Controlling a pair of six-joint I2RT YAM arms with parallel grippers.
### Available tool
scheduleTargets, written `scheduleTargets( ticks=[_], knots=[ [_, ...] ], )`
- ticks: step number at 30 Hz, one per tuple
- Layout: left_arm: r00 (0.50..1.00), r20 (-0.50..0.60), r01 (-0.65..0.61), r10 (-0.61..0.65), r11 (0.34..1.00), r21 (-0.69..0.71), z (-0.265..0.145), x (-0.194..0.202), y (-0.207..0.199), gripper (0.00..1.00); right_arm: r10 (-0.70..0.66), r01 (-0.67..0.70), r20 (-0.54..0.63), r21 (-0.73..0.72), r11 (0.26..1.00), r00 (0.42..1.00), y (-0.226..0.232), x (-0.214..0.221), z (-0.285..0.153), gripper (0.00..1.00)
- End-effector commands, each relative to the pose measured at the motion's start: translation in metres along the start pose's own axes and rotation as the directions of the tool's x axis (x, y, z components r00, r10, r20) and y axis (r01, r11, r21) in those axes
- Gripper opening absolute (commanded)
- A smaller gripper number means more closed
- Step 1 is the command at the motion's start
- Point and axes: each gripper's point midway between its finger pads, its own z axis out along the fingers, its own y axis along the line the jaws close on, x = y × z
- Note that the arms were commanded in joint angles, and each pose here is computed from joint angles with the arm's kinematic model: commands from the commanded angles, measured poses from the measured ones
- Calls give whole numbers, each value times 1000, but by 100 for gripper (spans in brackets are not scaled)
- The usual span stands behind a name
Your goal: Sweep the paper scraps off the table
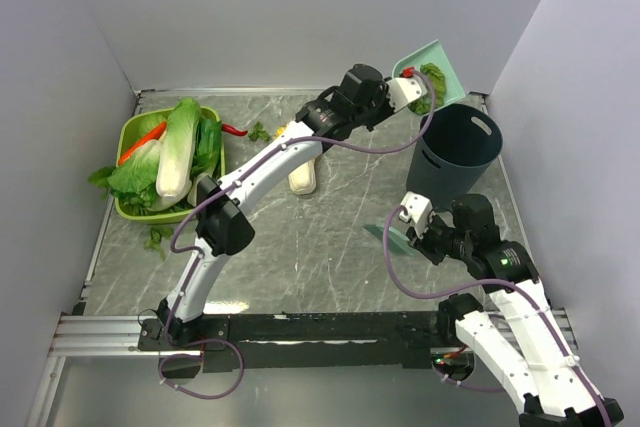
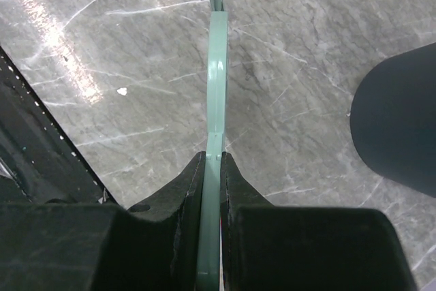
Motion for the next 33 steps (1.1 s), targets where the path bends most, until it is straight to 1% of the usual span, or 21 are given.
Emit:
scheduleTargets(
  ticks=[1,6,9,10,12,13,15,16,18,19,21,22,24,25,28,33],
  knots=[
    [994,108,-24,34,996,-88,-3,-38,21,1,-26,24,54,36,999,998,-7,-14,0,0],
    [986,128,-88,105,988,-129,4,-47,20,1,-20,18,60,33,999,998,-7,-16,0,0],
    [973,142,-156,179,974,-164,9,-53,18,1,-13,11,63,26,1000,998,-7,-19,0,0],
    [963,148,-199,226,964,-178,12,-56,15,1,-6,4,62,22,1000,998,-7,-20,0,0],
    [951,145,-243,274,949,-199,14,-59,16,1,-1,0,67,20,1000,998,-7,-21,0,0],
    [935,138,-294,326,933,-206,16,-60,14,1,1,-2,67,20,1000,998,-7,-22,0,0],
    [915,147,-335,375,911,-240,16,-67,16,1,-1,-1,69,22,1000,998,-7,-22,0,0],
    [893,144,-383,425,889,-251,17,-71,14,1,-1,-1,67,27,1000,998,-8,-21,0,0],
    [861,155,-427,484,854,-297,16,-81,18,1,1,-3,68,26,1000,998,-8,-21,0,0],
    [829,134,-485,544,817,-312,18,-82,15,1,1,-3,65,28,1000,998,-9,-21,0,0],
    [793,139,-518,593,777,-358,17,-91,18,1,5,-7,66,27,1000,998,-9,-21,0,0],
    [757,126,-557,641,734,-387,14,-97,20,1,3,-5,68,26,1000,998,-9,-22,0,0],
    [718,131,-570,684,685,-454,10,-109,26,1,5,-7,66,22,1000,998,-8,-22,0,0],
    [672,102,-617,733,631,-470,11,-111,26,1,5,-7,66,21,1000,998,-8,-22,0,0],
    [613,60,-668,788,557,-495,12,-111,26,1,9,-10,69,11,1000,998,-7,-22,2,0],
    [613,70,-652,787,555,-516,3,-121,26,1,12,-14,82,15,1000,997,-6,-24,1,0]
  ],
)
